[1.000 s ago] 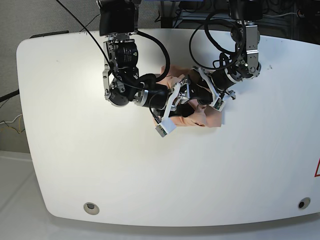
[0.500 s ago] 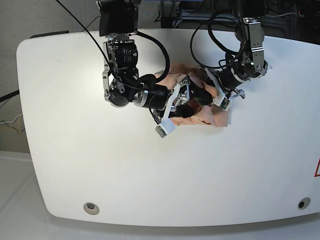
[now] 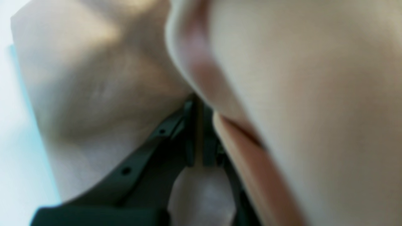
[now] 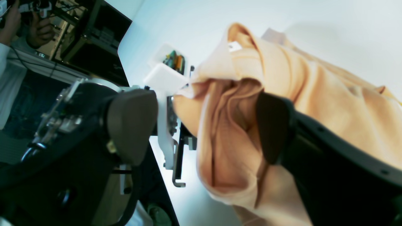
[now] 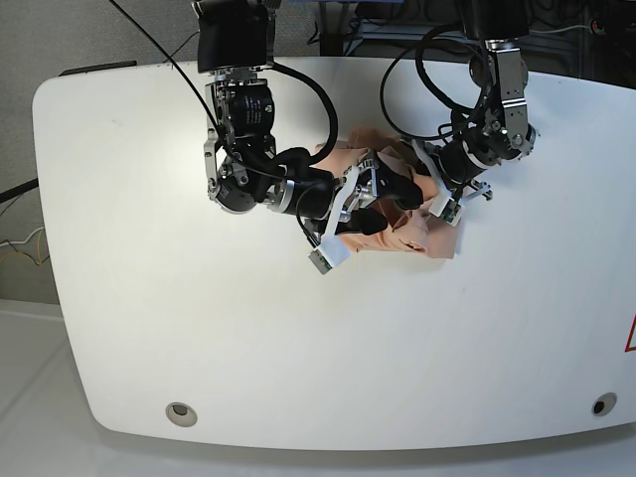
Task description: Fold the T-shirt properly
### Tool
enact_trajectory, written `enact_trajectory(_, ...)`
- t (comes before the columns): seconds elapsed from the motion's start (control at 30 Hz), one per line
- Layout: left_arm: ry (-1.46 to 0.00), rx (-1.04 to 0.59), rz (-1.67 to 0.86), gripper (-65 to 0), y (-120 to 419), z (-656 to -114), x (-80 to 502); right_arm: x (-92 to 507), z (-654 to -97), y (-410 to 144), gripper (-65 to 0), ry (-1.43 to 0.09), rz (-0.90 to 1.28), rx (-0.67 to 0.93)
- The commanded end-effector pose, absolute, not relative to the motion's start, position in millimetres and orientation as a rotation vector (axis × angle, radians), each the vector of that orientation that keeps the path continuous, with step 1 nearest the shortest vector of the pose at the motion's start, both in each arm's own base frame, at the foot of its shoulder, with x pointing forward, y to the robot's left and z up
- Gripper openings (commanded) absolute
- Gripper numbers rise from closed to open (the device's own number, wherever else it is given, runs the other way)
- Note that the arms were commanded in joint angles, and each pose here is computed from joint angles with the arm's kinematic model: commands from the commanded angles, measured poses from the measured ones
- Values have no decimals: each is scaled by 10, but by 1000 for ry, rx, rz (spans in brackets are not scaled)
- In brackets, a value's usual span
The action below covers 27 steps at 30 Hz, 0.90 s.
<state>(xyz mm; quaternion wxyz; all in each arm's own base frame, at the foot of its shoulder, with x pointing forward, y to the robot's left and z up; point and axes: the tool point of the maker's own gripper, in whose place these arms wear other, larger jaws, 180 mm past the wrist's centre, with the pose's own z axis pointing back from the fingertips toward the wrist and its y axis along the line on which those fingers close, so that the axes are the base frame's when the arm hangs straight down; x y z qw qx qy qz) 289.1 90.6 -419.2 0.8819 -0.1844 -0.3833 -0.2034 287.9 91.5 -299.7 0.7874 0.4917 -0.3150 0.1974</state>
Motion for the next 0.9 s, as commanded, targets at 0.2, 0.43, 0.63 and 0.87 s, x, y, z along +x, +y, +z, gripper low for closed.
enact_trajectory(0.2,-852,-409,-402,-614,869,-4032,3039,2962,-2804,949,-144,-740,427,1095)
enact_trajectory(0.43,-877,-403,-410,-612,859,-3950,3076,2953,-2814,949,-144,-737,425,1095)
enact_trajectory(0.63,-953,-397,-425,-532,791,-3691,3159,2954,-2816,948,-144,-737,425,1093)
enact_trajectory(0.87,-1023,-374,-449,-455,777,-3442,3215,2954,-2816,948,-144,-737,425,1093)
